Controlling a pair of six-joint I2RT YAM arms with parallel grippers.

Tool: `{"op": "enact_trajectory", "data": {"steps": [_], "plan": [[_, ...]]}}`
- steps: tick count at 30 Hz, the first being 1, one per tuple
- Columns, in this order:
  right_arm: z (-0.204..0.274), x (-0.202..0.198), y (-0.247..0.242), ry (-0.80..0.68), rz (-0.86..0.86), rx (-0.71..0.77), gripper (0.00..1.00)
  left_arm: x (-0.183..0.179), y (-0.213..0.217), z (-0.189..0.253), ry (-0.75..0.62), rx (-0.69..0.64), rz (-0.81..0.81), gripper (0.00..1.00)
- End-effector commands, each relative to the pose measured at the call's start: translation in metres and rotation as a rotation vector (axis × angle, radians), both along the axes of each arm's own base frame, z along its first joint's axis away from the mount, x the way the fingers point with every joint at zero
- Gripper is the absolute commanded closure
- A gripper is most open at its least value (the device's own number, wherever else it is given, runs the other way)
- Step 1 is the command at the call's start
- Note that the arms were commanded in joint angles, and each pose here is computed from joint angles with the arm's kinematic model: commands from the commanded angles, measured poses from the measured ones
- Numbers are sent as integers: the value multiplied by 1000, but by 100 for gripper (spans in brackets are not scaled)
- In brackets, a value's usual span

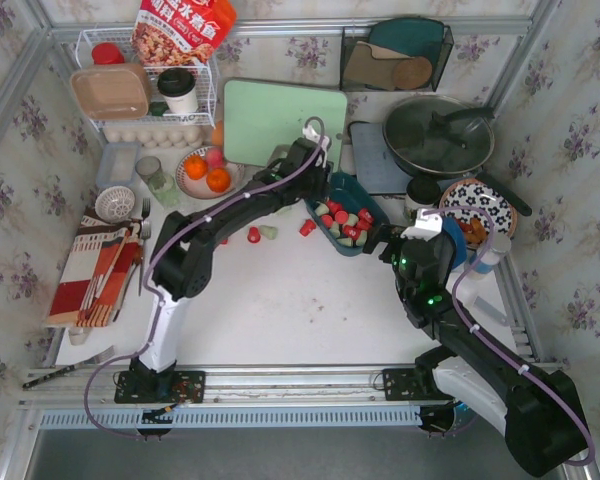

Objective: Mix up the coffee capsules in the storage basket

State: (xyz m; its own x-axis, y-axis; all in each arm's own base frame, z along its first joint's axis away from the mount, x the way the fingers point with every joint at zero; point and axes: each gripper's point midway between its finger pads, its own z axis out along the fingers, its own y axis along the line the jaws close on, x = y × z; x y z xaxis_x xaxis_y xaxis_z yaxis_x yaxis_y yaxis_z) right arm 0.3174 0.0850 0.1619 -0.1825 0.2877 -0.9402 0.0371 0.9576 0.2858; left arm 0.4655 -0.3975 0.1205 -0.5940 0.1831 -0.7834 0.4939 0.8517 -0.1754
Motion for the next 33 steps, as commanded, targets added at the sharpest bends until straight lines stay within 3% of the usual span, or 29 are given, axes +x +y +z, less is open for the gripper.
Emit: {"op": "enact_trajectory", "data": {"steps": [1, 4, 11, 12, 14, 23, 28, 33], "plan": [[7, 2, -2, -22, -20, 11, 0, 5, 14, 37, -108, -17, 47, 42], [9, 2, -2, -26, -18, 13, 0, -3, 29, 57, -144, -14, 74, 28], [8, 2, -1, -24, -13, 13, 0, -17, 89, 82, -234, 69, 239, 26], [8, 2, -1, -24, -13, 14, 0, -19, 101, 79, -235, 101, 275, 21], [8, 2, 0, -24, -11, 15, 0, -22, 130, 70, -223, 164, 368, 1], [4, 3, 0, -16, -13, 11, 0, -50, 233, 12, -19, 202, 597, 2], [2, 4, 1, -10, -10, 8, 0, -61, 261, -19, 65, 226, 620, 20], [1, 5, 0, -8, -15, 6, 0, -66, 269, -61, 242, 223, 574, 42]]}}
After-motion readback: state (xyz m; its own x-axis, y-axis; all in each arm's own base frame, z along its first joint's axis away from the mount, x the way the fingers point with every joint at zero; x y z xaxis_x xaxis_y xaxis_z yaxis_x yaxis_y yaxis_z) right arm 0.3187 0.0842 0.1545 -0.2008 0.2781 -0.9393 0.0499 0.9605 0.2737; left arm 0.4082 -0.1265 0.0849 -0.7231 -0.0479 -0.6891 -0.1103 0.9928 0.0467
